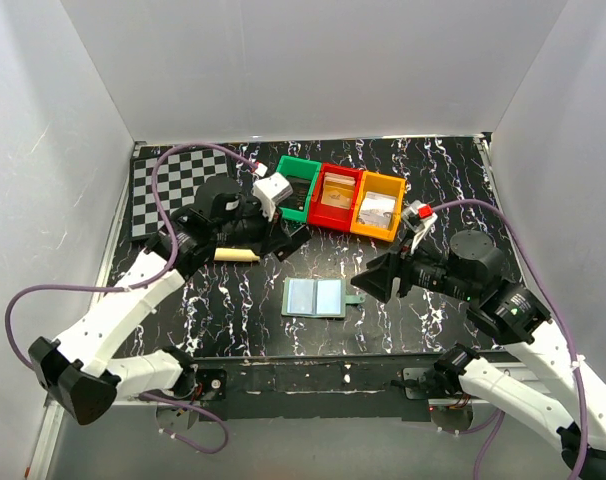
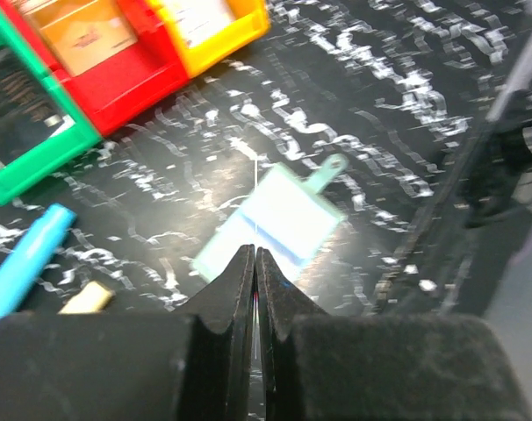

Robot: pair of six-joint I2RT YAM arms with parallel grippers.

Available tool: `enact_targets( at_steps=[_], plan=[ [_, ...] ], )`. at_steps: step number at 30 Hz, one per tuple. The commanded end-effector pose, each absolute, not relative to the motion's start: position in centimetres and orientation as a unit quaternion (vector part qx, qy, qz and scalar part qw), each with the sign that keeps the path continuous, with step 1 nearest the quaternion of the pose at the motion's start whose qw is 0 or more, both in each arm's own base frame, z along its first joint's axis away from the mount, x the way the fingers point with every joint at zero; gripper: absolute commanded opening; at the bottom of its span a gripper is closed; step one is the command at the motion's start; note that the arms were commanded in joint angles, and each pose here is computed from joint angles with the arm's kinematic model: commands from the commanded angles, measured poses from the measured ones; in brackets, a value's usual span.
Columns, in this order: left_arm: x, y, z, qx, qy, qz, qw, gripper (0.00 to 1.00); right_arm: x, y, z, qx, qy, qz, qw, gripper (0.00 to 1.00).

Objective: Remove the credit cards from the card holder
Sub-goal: Move the storage box to the center of the board.

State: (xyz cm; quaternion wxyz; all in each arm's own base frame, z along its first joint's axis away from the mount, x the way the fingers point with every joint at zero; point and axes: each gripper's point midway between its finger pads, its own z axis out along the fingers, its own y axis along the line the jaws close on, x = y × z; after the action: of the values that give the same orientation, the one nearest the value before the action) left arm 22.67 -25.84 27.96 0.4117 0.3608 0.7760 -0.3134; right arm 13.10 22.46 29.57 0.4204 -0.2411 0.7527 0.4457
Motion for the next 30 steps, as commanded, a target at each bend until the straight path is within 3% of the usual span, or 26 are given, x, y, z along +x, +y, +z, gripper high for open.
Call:
enact_targets(
  at_steps=[1,5,9,17,22,30],
  plan=[
    [27.2,-24.0,27.8,0.43,0.696,-0.274,0.505,0.0,15.0,21.5,29.1,-0.2,0.759,0.418,0.457,0.73],
    [31.3,-22.6,27.5,0.476,0.648,-0.225,0.551,0.0,14.7,21.3,29.1,-0.207,0.751,0.419,0.466,0.72],
    [34.8,-23.2,25.8,0.531,0.644,-0.2,0.513,0.0,15.1,20.7,28.2,-0.207,0.763,0.395,0.469,0.71],
    [40.3,-22.5,24.9,0.558,0.627,-0.173,0.515,0.0,21.3,17.2,23.8,-0.088,0.849,0.222,0.471,0.73],
    [39.4,-22.9,26.1,0.547,0.606,-0.199,0.542,0.0,25.5,16.7,23.1,-0.019,0.849,0.181,0.496,0.8],
    [36.4,-22.6,26.6,0.528,0.593,-0.213,0.569,0.0,34.1,18.8,21.1,0.019,0.875,0.121,0.469,0.75]
  ],
)
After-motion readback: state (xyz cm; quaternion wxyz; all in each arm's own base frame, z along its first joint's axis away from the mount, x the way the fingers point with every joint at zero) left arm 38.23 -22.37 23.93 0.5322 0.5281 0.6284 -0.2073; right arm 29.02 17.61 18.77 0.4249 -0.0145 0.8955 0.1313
